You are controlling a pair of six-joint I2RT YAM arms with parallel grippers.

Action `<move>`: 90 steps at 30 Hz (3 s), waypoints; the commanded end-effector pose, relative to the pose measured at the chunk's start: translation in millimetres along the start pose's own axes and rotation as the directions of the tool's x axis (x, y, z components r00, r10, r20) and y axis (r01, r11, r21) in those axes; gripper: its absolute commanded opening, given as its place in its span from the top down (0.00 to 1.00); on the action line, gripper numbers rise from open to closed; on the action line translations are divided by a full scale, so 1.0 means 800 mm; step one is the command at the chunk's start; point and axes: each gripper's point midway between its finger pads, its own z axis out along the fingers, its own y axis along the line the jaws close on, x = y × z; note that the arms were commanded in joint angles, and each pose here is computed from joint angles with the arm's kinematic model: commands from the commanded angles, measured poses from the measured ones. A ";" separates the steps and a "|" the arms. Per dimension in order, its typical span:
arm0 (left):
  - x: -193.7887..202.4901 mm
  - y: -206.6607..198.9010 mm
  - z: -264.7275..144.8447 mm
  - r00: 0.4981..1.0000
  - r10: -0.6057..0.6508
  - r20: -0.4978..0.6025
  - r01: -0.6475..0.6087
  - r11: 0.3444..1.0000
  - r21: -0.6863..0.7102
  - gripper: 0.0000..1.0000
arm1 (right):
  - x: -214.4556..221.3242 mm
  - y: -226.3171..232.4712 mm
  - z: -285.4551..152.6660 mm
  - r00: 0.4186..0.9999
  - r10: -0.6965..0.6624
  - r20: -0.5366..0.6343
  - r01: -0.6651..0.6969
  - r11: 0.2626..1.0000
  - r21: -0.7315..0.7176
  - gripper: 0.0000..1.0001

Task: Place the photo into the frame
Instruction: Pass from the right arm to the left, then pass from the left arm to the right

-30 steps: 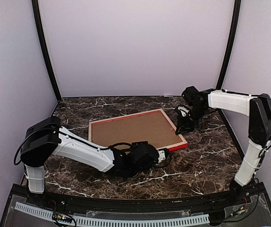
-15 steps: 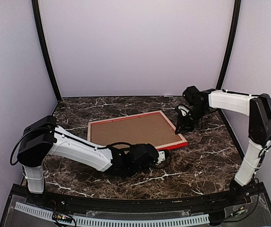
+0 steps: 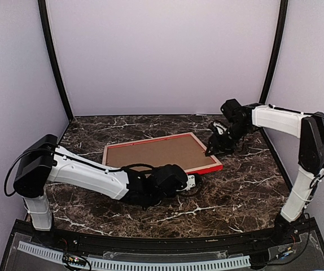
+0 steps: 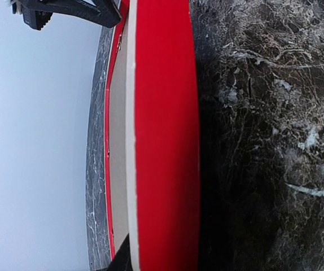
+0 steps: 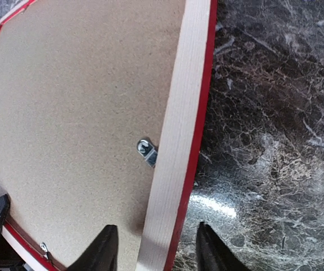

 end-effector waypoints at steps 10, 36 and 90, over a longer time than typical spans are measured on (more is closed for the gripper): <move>-0.050 0.153 -0.087 0.996 -0.024 0.087 0.035 0.992 -0.120 1.00 | -0.108 0.056 -0.185 0.915 -0.092 0.394 0.117 0.992 -0.041 0.36; -0.055 0.337 -0.200 0.928 -0.283 0.244 0.282 0.959 0.042 1.00 | -0.132 0.071 -0.300 0.729 -0.177 0.662 0.238 0.971 -0.003 0.29; 0.022 0.264 -0.142 0.898 -0.437 0.059 0.337 0.766 0.548 1.00 | -0.045 0.278 -0.206 0.208 -0.931 0.301 0.911 0.296 0.287 0.25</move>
